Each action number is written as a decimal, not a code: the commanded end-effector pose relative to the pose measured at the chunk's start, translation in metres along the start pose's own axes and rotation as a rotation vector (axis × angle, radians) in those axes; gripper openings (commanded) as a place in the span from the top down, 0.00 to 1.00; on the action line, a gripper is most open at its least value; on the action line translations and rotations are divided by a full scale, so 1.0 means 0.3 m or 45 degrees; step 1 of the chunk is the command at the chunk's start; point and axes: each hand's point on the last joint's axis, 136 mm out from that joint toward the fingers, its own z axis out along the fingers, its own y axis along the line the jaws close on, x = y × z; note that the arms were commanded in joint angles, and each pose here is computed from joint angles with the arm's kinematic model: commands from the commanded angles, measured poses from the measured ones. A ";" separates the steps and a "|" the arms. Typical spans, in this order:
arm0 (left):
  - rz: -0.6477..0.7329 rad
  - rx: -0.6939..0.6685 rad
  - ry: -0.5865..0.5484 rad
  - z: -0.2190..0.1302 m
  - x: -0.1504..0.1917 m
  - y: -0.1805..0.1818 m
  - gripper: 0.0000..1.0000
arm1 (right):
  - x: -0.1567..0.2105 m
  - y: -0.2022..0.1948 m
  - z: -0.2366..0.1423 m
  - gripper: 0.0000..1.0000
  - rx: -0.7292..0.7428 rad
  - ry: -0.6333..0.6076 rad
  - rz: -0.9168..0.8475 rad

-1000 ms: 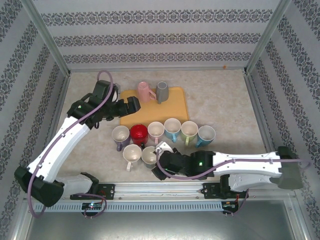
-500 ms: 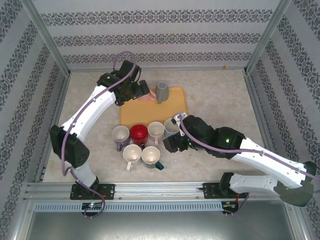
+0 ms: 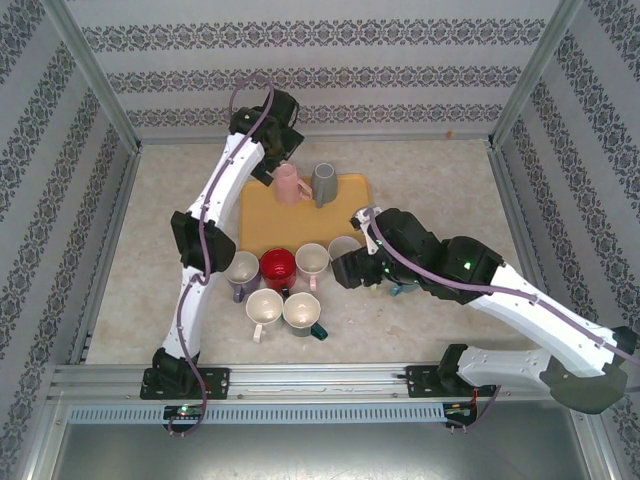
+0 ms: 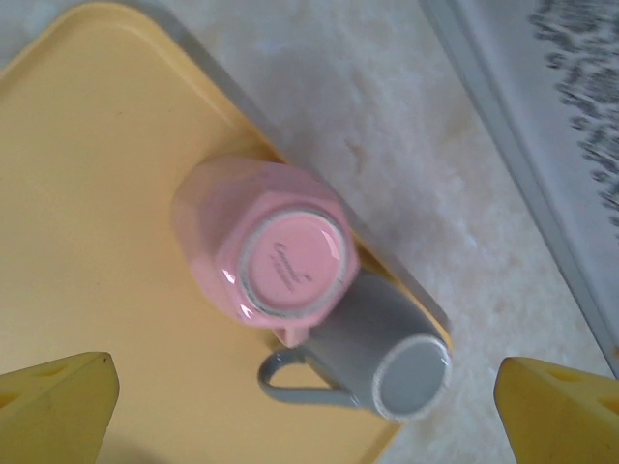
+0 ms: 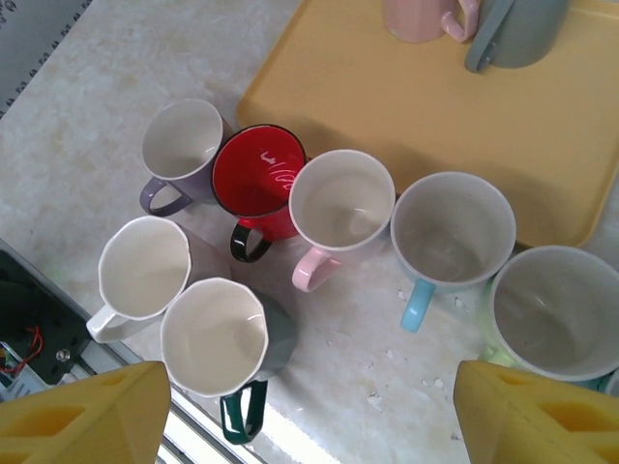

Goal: Turn the mug right side up

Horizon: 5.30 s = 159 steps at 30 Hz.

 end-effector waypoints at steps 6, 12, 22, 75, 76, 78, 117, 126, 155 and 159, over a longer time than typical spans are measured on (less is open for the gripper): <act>-0.202 -0.181 0.088 0.059 -0.027 0.126 0.00 | 0.064 -0.053 -0.016 0.23 0.052 0.055 0.008; -0.175 -0.109 0.161 0.140 0.006 0.074 0.00 | 0.085 -0.058 -0.008 0.23 0.051 0.072 0.011; -0.195 -0.033 0.204 0.223 0.029 0.019 0.00 | 0.118 -0.083 -0.008 0.23 0.066 0.060 0.052; 0.363 0.481 0.228 -0.307 -0.021 -0.139 0.39 | -0.201 -0.085 -0.106 0.27 0.147 -0.320 -0.030; 0.392 0.567 0.230 -0.351 -0.011 -0.169 0.39 | -0.216 -0.085 -0.114 0.28 0.153 -0.340 -0.032; 0.430 0.770 0.235 -0.451 0.014 -0.223 0.38 | -0.238 -0.074 -0.119 0.28 0.145 -0.366 -0.073; 0.411 2.049 0.806 -1.035 0.392 -0.082 0.47 | -0.559 -0.025 -0.089 0.25 -1.070 -0.259 0.841; 0.454 2.086 0.819 -1.068 0.403 -0.069 0.48 | -0.567 -0.016 -0.037 0.40 -1.118 -0.240 0.911; 0.522 2.015 0.836 -1.026 0.438 -0.054 0.00 | -0.620 -0.086 -0.159 1.00 -1.052 -0.469 0.923; 0.481 1.958 0.775 -0.977 0.402 -0.050 0.00 | -0.589 -0.140 -0.189 1.00 -0.920 -0.556 0.885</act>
